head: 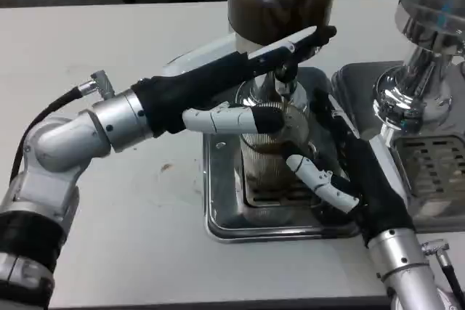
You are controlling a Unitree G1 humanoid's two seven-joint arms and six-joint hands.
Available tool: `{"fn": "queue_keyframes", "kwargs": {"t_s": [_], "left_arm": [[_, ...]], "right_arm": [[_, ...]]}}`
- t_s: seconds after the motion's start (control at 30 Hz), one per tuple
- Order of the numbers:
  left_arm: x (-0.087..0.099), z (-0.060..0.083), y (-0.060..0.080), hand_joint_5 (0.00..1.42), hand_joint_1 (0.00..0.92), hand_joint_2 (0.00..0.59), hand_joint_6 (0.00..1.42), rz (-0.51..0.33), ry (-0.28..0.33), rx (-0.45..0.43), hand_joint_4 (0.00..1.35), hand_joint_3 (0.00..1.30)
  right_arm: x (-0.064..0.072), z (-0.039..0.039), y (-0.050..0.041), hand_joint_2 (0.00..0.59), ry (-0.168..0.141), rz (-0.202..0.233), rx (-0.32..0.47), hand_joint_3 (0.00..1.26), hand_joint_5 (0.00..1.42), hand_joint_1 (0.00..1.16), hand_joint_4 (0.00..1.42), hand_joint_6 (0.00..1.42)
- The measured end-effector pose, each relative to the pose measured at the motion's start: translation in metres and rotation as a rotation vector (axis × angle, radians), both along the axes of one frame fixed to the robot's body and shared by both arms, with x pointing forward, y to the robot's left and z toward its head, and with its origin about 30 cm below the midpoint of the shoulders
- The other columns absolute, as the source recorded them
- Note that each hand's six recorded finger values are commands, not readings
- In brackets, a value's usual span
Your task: Grasp the cup under the faucet to collect the drink, then remove the cup.
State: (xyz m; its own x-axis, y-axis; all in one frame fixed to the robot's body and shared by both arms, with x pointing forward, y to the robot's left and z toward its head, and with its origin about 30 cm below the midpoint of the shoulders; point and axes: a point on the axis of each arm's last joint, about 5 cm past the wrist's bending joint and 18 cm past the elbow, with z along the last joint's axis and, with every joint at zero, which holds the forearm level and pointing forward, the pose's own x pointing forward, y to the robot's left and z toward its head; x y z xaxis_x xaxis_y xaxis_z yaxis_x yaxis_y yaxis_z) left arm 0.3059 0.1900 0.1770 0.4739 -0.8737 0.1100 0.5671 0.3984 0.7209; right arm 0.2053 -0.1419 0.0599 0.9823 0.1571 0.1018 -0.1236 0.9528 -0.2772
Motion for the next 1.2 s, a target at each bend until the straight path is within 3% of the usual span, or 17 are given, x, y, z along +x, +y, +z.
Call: {"fn": "queue_keyframes", "kwargs": {"t_s": [0.5,1.2], "left_arm": [[0.0000,-0.0003,0.0002,0.00,0.000,0.027,0.01,0.001,0.004,-0.004,0.00,0.02],[0.0033,-0.0010,0.0073,0.01,0.000,0.027,0.02,0.007,0.109,-0.096,0.00,0.03]], "right_arm": [[0.0002,0.0003,0.0017,0.246,-0.007,0.001,0.028,0.09,0.09,0.52,0.11,0.09],[0.0001,0.0003,0.0027,0.246,-0.007,0.002,0.034,0.10,0.09,0.52,0.13,0.10]]}}
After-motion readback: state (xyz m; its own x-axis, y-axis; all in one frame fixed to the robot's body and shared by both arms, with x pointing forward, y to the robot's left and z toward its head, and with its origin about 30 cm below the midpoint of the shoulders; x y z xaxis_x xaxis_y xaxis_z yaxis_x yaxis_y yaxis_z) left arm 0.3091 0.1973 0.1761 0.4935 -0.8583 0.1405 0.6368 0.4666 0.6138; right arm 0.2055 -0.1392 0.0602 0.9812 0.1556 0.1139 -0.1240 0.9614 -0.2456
